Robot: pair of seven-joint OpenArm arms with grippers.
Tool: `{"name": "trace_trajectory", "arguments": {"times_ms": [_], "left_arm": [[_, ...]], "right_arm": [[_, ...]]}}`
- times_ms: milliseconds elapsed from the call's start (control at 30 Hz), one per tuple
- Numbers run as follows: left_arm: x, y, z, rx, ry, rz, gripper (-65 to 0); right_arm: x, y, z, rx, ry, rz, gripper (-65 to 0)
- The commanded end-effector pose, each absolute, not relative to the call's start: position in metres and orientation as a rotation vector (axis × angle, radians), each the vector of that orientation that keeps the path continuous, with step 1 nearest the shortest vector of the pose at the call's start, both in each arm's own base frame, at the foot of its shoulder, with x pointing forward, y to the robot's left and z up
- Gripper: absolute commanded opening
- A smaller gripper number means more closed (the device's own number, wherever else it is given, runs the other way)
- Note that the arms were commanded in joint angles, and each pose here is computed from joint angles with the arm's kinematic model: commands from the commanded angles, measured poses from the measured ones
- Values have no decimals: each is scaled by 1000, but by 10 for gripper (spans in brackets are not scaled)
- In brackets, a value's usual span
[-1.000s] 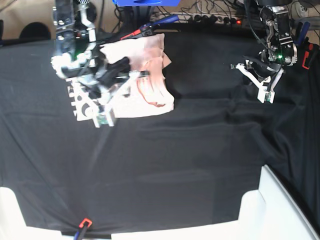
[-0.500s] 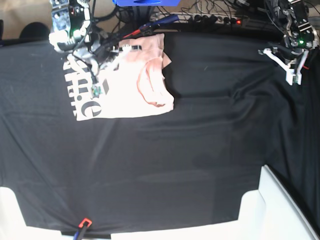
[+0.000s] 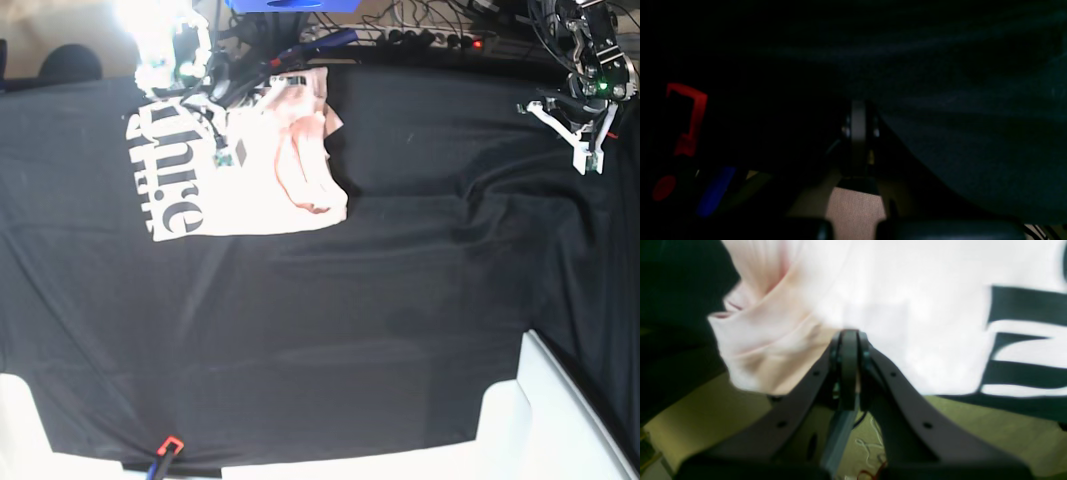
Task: Fold the T-shirt properly
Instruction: 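Open the right gripper and raise it off the folded shirt, then grasp the shirt's edge with the left gripper while the right gripper holds it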
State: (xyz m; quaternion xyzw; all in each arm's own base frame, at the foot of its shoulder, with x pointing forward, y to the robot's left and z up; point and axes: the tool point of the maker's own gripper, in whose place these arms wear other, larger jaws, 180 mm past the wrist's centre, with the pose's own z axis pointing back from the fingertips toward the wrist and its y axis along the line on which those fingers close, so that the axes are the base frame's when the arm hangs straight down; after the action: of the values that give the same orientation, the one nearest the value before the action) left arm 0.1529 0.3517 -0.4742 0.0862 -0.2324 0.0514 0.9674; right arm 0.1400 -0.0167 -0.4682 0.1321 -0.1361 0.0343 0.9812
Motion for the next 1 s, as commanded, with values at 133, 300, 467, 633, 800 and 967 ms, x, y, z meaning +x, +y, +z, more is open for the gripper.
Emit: {"name": "trace_trajectory", "arguments": {"times_ms": [133,300,467,633,800,967], "left_arm": [[160,356,-466,185,-497,80,-650],[169,342,-459,159,-532,52,-650],[182,301,-444,75,-596,-66,-650],[190,248,-441,9,-543,-171,-648],[215,195,-436,-43,-476,-335,-574],[227,167,-420,-172,-442,-345,-321]], "right_arm": [[152,-16,-461,273,-320,68,-646],[176,-26,-417,262,-450,68,-646],[193,-48,-408,209,-496,97,-643],[209,-96,-406,122,-526,2,-641],[214,-108,-404,99,-534,-22,-641],[211,-107,-407,100,-522,-20,-641]]}}
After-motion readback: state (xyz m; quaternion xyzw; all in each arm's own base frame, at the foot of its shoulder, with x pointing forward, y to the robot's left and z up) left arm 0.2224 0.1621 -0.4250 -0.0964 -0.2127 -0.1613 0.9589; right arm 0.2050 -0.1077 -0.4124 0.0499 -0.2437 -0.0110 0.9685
